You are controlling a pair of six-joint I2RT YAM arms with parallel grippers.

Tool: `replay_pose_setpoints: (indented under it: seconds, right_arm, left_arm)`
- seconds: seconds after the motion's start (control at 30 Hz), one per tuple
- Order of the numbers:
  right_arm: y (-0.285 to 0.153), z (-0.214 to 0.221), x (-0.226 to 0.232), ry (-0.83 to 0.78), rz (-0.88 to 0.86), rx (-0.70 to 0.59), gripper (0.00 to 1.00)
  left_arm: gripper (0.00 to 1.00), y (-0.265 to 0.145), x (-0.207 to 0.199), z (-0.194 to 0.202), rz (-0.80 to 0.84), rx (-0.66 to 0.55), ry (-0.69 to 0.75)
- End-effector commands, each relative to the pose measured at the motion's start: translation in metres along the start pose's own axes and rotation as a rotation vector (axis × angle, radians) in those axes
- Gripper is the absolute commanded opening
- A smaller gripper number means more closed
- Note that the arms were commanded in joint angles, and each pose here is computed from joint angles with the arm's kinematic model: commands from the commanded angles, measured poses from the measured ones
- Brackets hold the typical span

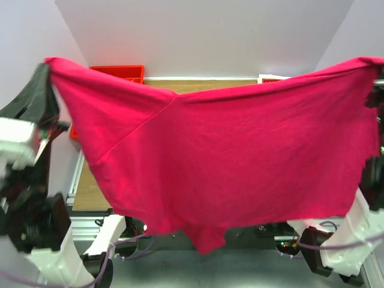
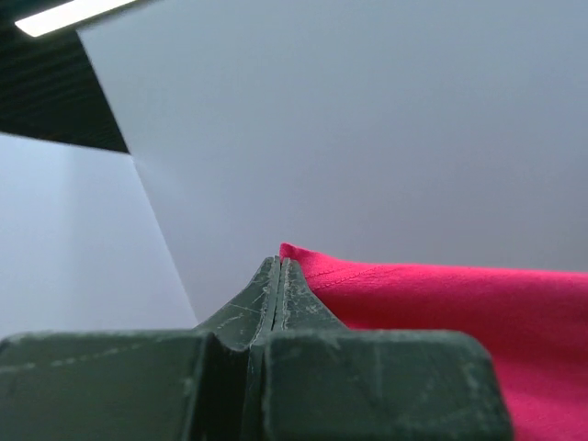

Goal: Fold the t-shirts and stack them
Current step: Flatten the tshirt out, then fold the tshirt

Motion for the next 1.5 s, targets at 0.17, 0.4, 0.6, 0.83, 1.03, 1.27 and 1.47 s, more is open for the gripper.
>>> replay_pose_setpoints:
  seconds: [0.17, 0.4, 0.6, 0.83, 1.03, 1.27, 1.47]
  right_arm:
    - [0.044, 0.173, 0.05, 0.057, -0.306, 0.409, 0.01]
    - [0.045, 0.348, 0.082, 0.187, -0.429, 0.775, 0.0]
    - [0.072, 0.458, 0.1, 0.313, -0.472, 0.985, 0.01]
    - [0.107, 0.558, 0.108, 0.395, -0.449, 1.156, 0.0]
    - [0.134, 0.571, 0.106, 0.396, -0.422, 1.14, 0.0]
    - [0.139, 0.558, 0.104, 0.401, -0.414, 1.116, 0.0]
    - [0.129, 0.551, 0.101, 0.359, -0.421, 1.122, 0.01]
  left_arm:
    - [0.0, 0.021, -0.101, 0.224, 0.375, 0.395, -0.14]
    - [0.0, 0.004, -0.181, 0.374, 0.532, 0.628, -0.247]
    - [0.0, -0.003, -0.249, 0.467, 0.619, 0.796, -0.281]
    - [0.0, 0.014, -0.295, 0.561, 0.63, 0.919, -0.317]
    - [0.0, 0.025, -0.315, 0.582, 0.655, 0.931, -0.322]
    - [0.0, 0.022, -0.3, 0.549, 0.647, 0.921, -0.286]
    - [0.0, -0.013, -0.286, 0.507, 0.7, 0.94, -0.221]
Point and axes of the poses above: each gripper's point midway between its finger pads, its own y axis out along the fingers, its own x axis along the line the jaws close on, z = x × y, the point moved 3 cm from there along -y, back along the fingers, and after that the axes turned 9 degrees about y, right-handed, at the moved point
